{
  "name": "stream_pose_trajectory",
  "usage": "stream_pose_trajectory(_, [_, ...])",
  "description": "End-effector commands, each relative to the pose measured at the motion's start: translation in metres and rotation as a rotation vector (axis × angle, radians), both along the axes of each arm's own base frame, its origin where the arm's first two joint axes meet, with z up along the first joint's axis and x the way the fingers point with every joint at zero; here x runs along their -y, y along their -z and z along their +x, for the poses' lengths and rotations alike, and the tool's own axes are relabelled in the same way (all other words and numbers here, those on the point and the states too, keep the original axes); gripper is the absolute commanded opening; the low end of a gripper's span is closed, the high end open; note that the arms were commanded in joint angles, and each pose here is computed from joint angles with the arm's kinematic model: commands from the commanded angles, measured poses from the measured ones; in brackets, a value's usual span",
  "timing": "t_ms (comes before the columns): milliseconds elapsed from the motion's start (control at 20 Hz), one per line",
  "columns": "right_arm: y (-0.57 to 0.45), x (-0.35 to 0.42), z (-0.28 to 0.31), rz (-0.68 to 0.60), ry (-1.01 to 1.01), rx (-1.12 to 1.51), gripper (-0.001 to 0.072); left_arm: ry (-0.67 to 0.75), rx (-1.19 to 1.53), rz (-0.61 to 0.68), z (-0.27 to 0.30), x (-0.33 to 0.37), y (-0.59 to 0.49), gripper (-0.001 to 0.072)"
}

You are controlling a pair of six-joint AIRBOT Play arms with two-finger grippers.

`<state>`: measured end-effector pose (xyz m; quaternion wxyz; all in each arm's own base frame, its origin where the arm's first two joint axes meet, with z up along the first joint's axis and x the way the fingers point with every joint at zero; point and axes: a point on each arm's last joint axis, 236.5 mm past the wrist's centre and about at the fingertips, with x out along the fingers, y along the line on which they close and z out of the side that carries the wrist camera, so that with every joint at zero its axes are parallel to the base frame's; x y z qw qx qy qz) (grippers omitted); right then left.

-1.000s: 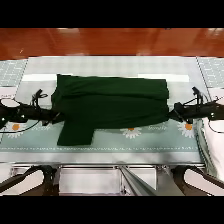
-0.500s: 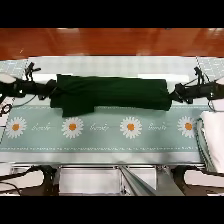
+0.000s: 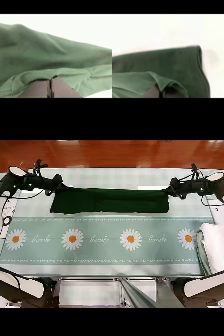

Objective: Fold the shirts.

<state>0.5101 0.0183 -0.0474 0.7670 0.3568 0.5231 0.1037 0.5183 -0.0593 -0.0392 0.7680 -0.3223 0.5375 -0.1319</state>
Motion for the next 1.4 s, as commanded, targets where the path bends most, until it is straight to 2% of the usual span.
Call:
stream_pose_trajectory(0, [0.009, -0.005, 0.015, 0.016, 0.019, 0.012, 0.0203, 0.024, -0.035, -0.016, 0.001, 0.004, 0.012, 0.0120])
stream_pose_trajectory(50, [0.009, -0.006, 0.016, 0.015, 0.021, 0.013, 0.0413, 0.044, -0.053, -0.023, -0.004, 0.007, 0.012, 0.0404])
stream_pose_trajectory(100, [0.006, -0.006, 0.015, 0.016, 0.015, 0.015, 0.0412, 0.066, -0.066, -0.028, -0.010, 0.006, 0.009, 0.0504])
stream_pose_trajectory(250, [-0.026, 0.022, 0.003, 0.040, 0.011, 0.020, 0.0412, 0.098, -0.149, -0.014, -0.033, -0.025, -0.010, 0.0503])
stream_pose_trajectory(350, [-0.051, 0.056, -0.020, 0.050, 0.029, 0.012, 0.0412, 0.043, -0.203, 0.055, -0.053, -0.065, -0.024, 0.0503])
stream_pose_trajectory(550, [-0.034, 0.112, -0.081, -0.055, 0.150, -0.070, 0.0412, -0.073, 0.017, 0.201, -0.068, -0.102, -0.076, 0.0503])
stream_pose_trajectory(650, [-0.001, 0.100, -0.098, 0.001, 0.220, -0.113, 0.0412, -0.131, 0.105, 0.227, -0.086, -0.088, -0.085, 0.0503])
stream_pose_trajectory(900, [0.042, 0.060, -0.090, 0.122, 0.252, -0.181, 0.0412, -0.039, 0.119, 0.205, -0.158, -0.019, -0.072, 0.0503])
stream_pose_trajectory(1350, [0.044, -0.005, -0.026, 0.268, 0.182, -0.142, 0.0413, 0.057, 0.149, 0.170, -0.165, 0.030, -0.077, 0.0503])
